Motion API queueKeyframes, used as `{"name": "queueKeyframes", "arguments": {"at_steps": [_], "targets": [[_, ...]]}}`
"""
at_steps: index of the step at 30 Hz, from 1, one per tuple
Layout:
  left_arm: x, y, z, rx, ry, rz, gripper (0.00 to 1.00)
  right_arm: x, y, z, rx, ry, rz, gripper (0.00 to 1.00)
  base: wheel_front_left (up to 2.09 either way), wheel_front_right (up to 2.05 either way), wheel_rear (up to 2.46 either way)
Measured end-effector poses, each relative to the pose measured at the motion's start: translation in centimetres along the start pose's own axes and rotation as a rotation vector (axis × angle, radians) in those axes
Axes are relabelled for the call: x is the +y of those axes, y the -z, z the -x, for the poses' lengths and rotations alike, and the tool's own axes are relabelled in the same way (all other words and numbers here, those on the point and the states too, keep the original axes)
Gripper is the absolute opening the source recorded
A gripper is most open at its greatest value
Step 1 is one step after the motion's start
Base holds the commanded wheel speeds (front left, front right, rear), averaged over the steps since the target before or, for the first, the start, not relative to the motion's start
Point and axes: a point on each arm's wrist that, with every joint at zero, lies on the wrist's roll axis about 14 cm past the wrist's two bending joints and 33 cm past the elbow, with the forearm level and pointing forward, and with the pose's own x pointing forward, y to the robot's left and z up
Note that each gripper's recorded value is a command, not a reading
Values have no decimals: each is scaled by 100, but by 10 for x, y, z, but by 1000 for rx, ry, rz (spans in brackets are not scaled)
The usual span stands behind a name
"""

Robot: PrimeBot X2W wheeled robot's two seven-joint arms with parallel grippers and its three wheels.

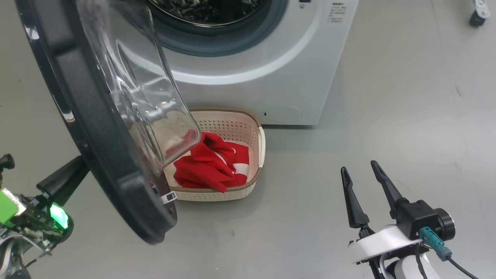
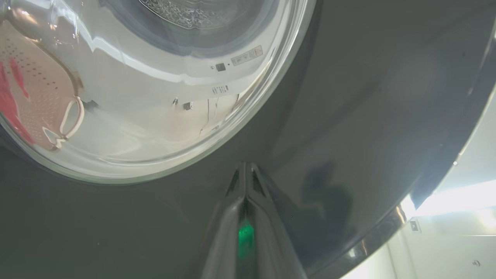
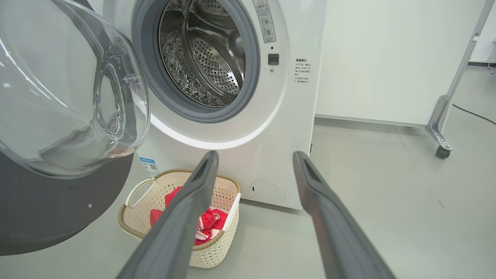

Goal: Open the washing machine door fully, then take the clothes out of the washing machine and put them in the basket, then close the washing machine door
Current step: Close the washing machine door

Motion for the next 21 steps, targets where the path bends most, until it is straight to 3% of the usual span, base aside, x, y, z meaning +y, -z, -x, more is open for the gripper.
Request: {"name": "queueKeyframes", "arguments": {"at_steps": [21], "targets": [[15, 22, -92, 244, 24, 67, 0, -50, 1, 4, 2, 162, -24, 100, 0, 0, 0]]}}
